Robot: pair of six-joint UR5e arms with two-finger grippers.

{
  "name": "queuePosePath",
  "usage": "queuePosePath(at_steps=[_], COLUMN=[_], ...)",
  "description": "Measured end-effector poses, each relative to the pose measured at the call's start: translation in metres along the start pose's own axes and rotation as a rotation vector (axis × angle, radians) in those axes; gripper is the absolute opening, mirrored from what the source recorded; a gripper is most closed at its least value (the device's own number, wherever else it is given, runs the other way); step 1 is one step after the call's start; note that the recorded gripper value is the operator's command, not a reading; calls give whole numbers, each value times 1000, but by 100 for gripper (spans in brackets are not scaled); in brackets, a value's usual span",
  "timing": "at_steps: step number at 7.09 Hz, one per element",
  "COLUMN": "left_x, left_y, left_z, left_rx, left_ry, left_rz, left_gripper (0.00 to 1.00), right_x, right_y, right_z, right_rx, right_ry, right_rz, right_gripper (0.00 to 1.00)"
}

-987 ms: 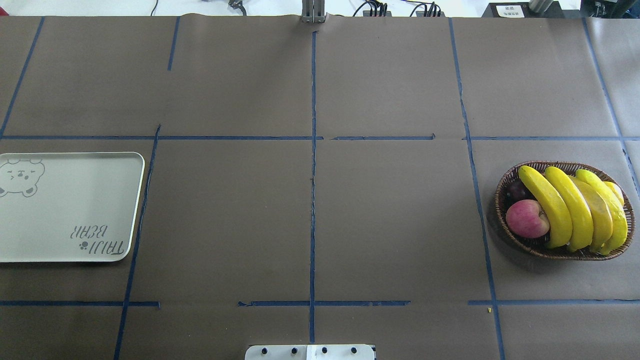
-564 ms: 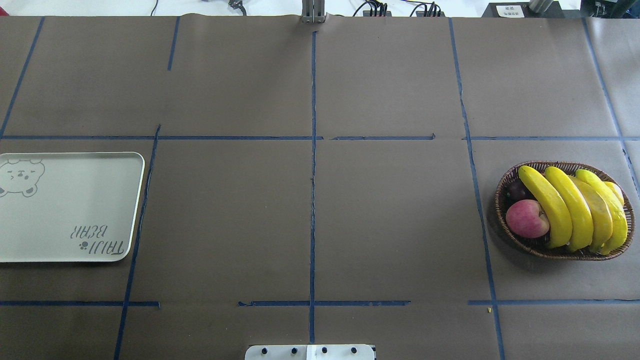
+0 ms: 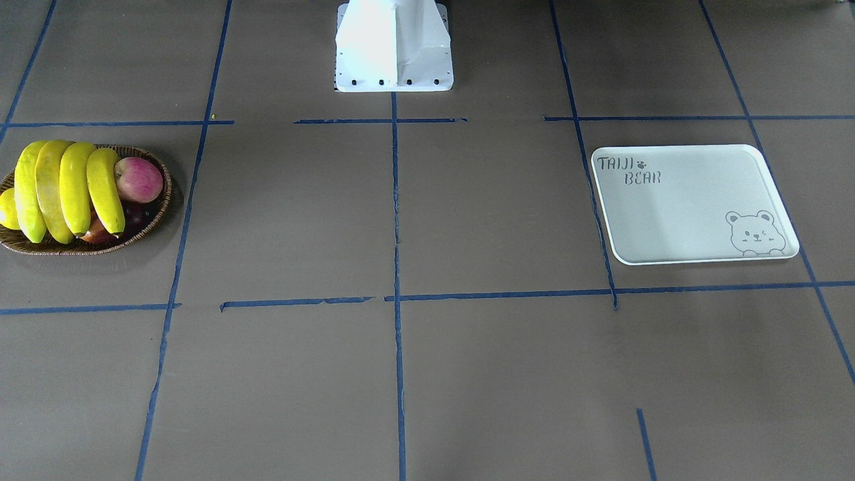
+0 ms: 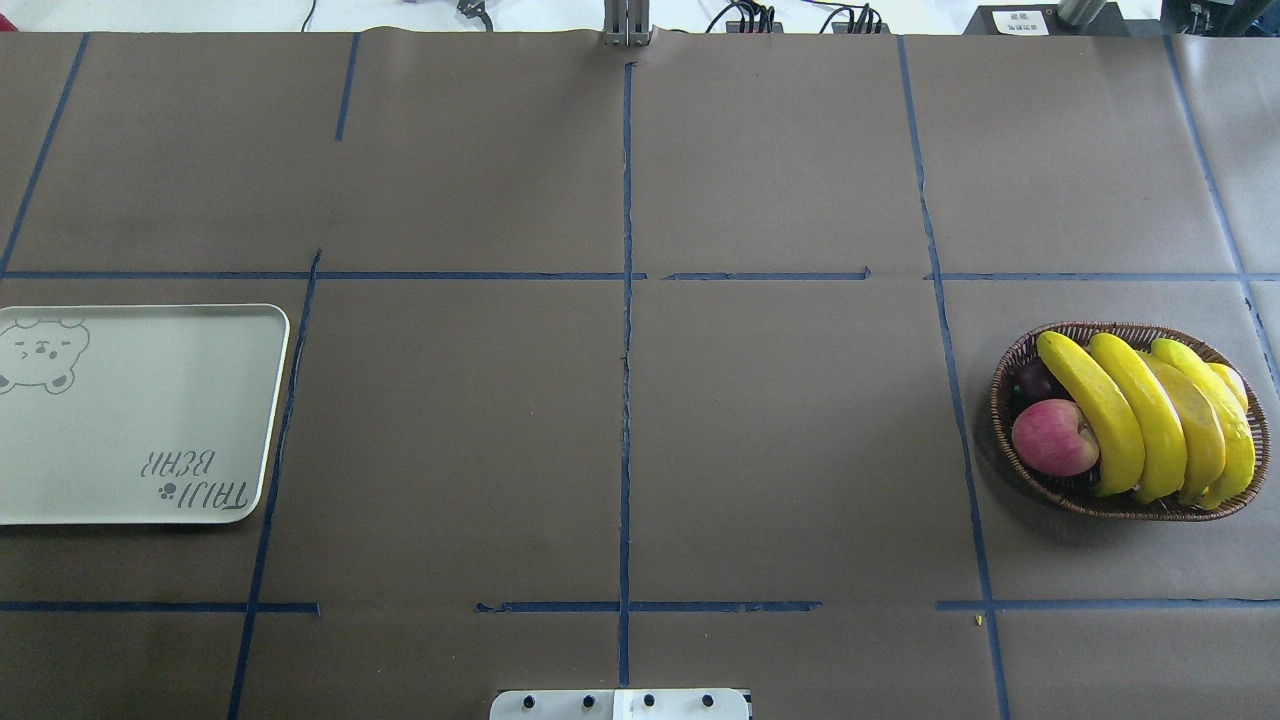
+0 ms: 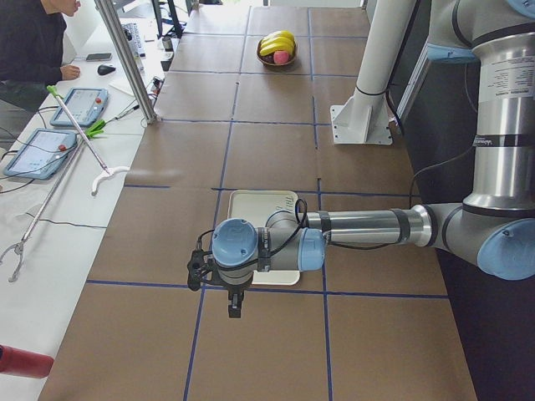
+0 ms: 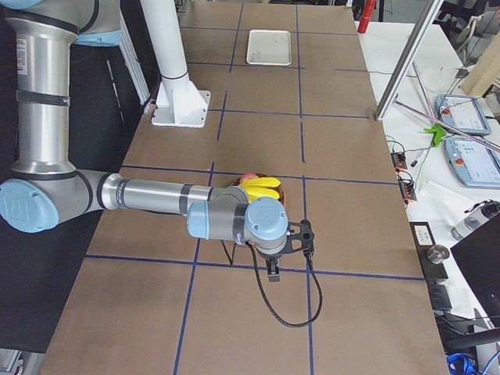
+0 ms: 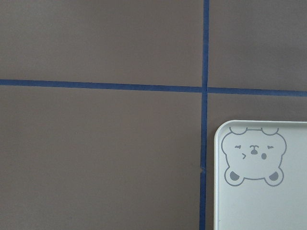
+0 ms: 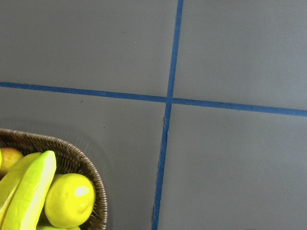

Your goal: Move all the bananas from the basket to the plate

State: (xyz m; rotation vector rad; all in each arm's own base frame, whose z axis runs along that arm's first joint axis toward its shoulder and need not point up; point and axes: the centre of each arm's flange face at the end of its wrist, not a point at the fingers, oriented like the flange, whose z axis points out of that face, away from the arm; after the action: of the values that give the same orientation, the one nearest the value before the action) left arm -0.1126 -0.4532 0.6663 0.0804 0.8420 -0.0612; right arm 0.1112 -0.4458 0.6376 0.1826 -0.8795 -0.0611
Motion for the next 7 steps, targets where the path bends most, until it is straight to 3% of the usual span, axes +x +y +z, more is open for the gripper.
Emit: queuePosePath(at_steps=[2,4,7], left_x=[1,1,1], left_y=[0,0,0], left_z=[-1,-1,-1], left_rx=[2,3,4], left_ry=[2,2,3], left_rz=[3,5,5], left_gripper=[100,100,100], right_x=[-17,-36,-128], right_y=[-5,2,-6], right_z=[-11,-4,-6], right_rx=[22,12,-7], right_ry=[-10,-75,-43], right_rz=[-32,-32,7], right_gripper=[100,100,98])
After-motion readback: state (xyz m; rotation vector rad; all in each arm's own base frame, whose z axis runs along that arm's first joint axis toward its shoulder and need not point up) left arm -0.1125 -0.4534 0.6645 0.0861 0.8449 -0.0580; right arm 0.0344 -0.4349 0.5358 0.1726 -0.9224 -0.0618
